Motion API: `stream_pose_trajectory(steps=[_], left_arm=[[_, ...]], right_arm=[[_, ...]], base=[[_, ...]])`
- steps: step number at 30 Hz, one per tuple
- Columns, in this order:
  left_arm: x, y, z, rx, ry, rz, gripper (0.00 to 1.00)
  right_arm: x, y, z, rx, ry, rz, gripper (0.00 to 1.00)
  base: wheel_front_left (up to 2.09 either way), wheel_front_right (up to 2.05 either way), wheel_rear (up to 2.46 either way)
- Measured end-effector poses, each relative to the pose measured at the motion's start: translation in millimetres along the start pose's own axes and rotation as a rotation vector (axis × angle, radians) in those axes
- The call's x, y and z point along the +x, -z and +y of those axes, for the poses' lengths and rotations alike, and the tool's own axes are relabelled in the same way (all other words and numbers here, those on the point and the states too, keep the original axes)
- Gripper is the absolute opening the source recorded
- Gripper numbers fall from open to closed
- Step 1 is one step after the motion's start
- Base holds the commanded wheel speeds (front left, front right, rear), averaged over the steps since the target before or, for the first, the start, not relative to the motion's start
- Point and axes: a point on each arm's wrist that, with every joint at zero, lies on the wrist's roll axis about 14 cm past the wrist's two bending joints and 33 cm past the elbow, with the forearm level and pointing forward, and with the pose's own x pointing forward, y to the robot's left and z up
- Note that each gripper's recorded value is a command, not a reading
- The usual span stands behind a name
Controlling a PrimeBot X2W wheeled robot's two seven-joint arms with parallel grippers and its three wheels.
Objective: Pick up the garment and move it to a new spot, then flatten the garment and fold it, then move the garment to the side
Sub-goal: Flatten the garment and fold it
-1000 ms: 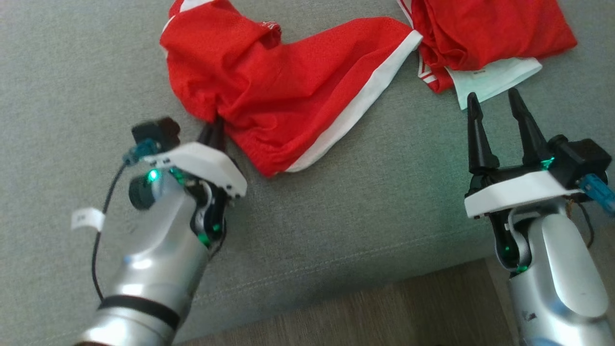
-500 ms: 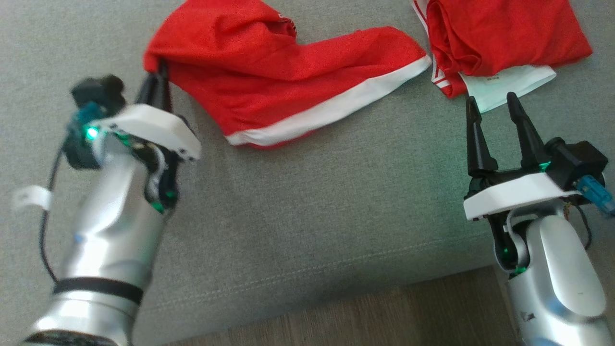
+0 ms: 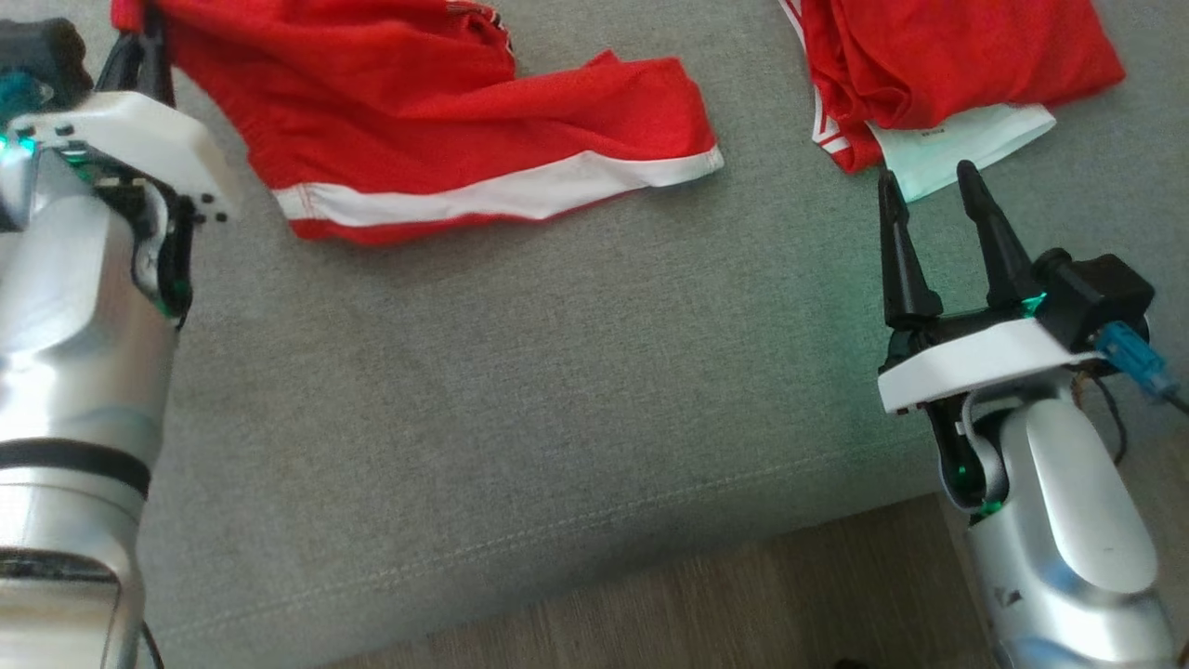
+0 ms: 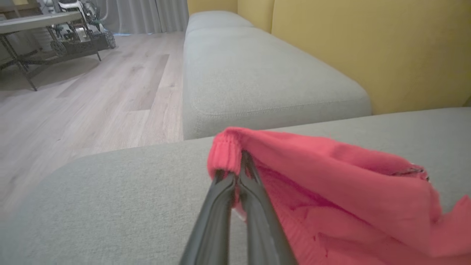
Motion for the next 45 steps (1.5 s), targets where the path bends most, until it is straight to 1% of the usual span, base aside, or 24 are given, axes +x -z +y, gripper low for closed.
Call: stream_pose_trajectory(steps=[3,4,5,6,9,15,17,21,22,23,24,27,29,34,35,37,40,45], left_arm=[[1,14,0,0.010,0.011,0.064,0.00],[0,20,-2,0.015,0.019,0.084,0.21],[-1,26,-3,0.015,0.023,0.101,0.81],[-3,29,-4,0.010,0.023,0.112,1.00],[-7,34,-5,0.001,0.024,0.130,1.00],[-20,27,1,-0.019,0.018,0.114,1.00],[-29,26,4,-0.025,0.019,0.114,1.00],[-60,32,9,-0.086,0.000,0.111,1.00],[-60,32,9,-0.086,0.000,0.111,1.00],[-66,30,10,-0.107,-0.008,0.093,1.00],[-78,19,14,-0.164,-0.033,0.038,1.00],[-101,-2,23,-0.239,-0.079,-0.070,1.00],[-121,-11,26,-0.279,-0.108,-0.128,1.00],[-176,-5,27,-0.352,-0.184,-0.187,1.00],[-176,-5,27,-0.352,-0.184,-0.187,1.00],[-193,2,24,-0.344,-0.192,-0.181,1.00],[-204,16,19,-0.355,-0.196,-0.149,1.00],[-196,18,5,-0.362,-0.155,-0.136,1.00]], right_arm=[[-2,4,-3,0.000,0.008,0.014,1.00],[-2,5,-3,0.000,0.009,0.017,1.00],[-2,6,-3,0.000,0.010,0.019,1.00],[-2,7,-3,0.001,0.009,0.021,1.00],[-1,8,0,0.004,0.002,0.023,1.00],[5,4,13,0.017,-0.031,0.009,1.00],[8,2,19,0.022,-0.046,0.002,1.00],[13,-7,37,0.033,-0.088,-0.023,1.00],[13,-7,37,0.033,-0.088,-0.023,1.00],[14,-9,39,0.036,-0.093,-0.029,1.00],[15,-13,46,0.043,-0.107,-0.041,1.00],[14,-19,57,0.053,-0.132,-0.058,1.00],[9,-17,61,0.057,-0.141,-0.051,1.00],[-6,-9,71,0.046,-0.168,-0.021,1.00],[-6,-9,71,0.046,-0.168,-0.021,1.00],[-8,-9,74,0.041,-0.178,-0.022,1.00],[-8,-11,75,0.042,-0.180,-0.025,1.00],[-9,-7,69,0.039,-0.164,-0.011,1.00]], base=[[0.00,0.00,0.00],[0.00,0.00,0.00],[0.00,0.00,0.00],[0.00,0.00,0.00],[0.00,0.00,0.00],[0.00,0.00,0.00],[0.00,0.00,0.00],[0.00,0.00,0.00],[0.00,0.00,0.00],[0.00,0.00,0.00],[0.00,0.00,0.00],[0.00,0.00,0.00],[0.00,0.00,0.00],[0.00,0.00,0.00],[0.00,0.00,0.00],[0.00,0.00,0.00],[0.00,0.00,0.00],[0.00,0.00,0.00]])
